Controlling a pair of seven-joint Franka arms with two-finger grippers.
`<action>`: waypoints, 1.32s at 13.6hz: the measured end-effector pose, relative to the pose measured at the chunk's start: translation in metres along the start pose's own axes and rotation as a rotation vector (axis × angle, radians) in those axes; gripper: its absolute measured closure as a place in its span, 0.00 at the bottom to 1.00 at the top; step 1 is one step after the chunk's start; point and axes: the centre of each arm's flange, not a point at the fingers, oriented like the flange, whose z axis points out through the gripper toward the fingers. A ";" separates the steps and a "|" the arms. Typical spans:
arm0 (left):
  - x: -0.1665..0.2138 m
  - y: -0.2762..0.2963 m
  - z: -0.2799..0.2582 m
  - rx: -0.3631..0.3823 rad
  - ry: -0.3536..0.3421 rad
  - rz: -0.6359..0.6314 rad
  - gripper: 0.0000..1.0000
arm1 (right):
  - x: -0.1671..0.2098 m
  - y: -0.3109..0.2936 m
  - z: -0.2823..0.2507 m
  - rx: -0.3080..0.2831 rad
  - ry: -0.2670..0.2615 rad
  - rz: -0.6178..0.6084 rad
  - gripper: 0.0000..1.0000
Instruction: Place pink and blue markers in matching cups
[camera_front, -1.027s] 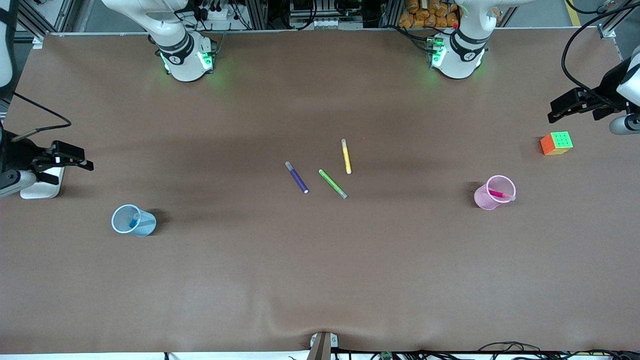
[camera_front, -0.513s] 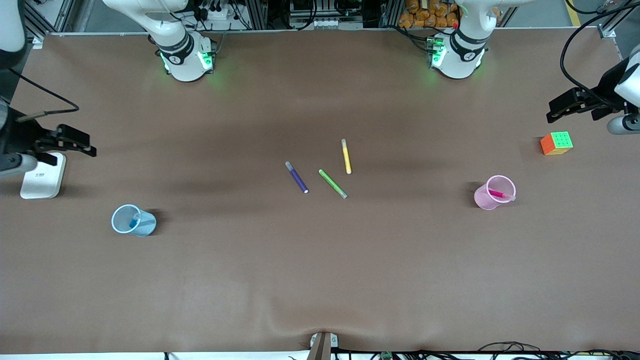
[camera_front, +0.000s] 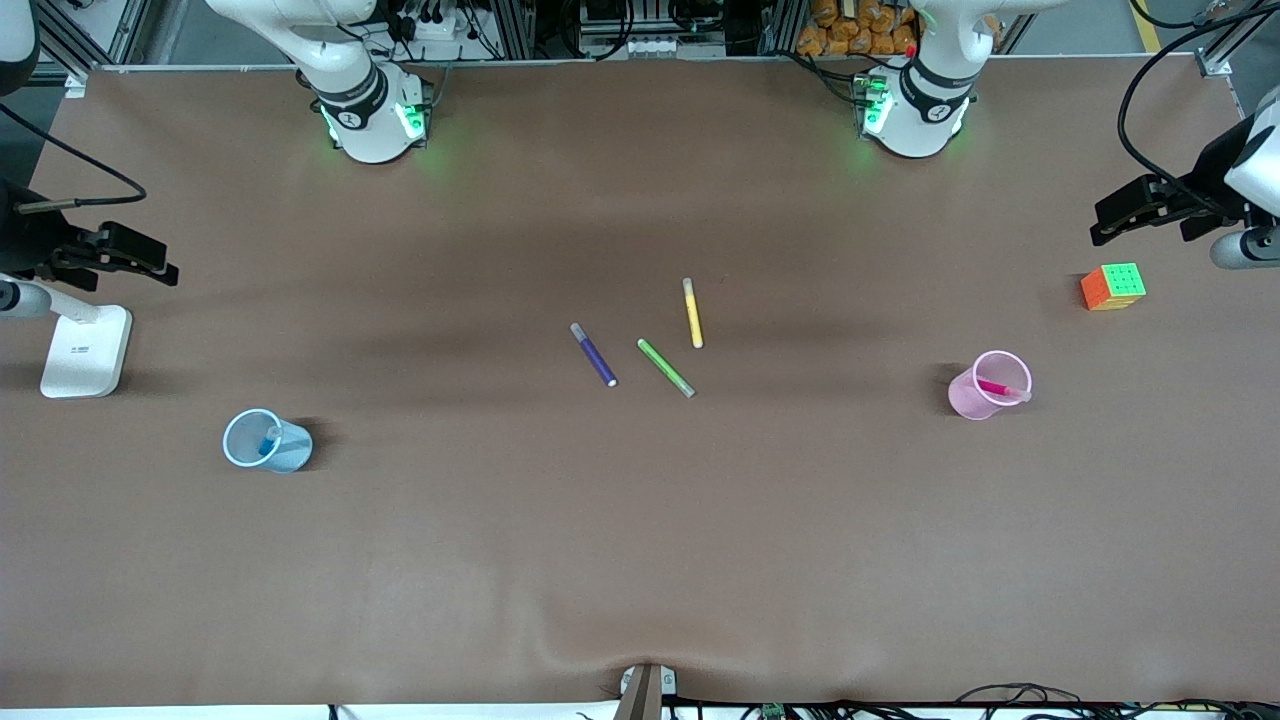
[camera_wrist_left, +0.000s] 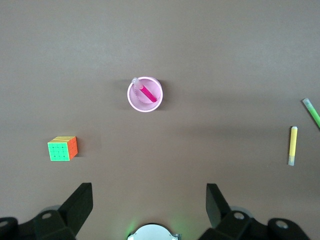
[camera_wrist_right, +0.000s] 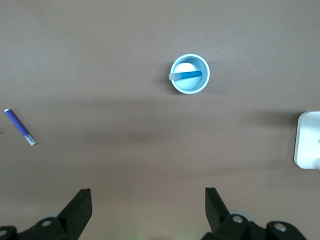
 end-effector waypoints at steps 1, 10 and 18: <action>0.000 0.000 0.000 0.000 0.000 0.001 0.00 | -0.002 0.001 -0.001 -0.001 -0.009 0.004 0.00; 0.000 0.001 0.000 0.000 -0.002 0.002 0.00 | -0.008 -0.004 -0.018 -0.036 -0.022 -0.005 0.00; -0.002 0.004 -0.005 0.001 -0.002 0.008 0.00 | -0.004 -0.004 -0.025 -0.040 0.028 0.038 0.00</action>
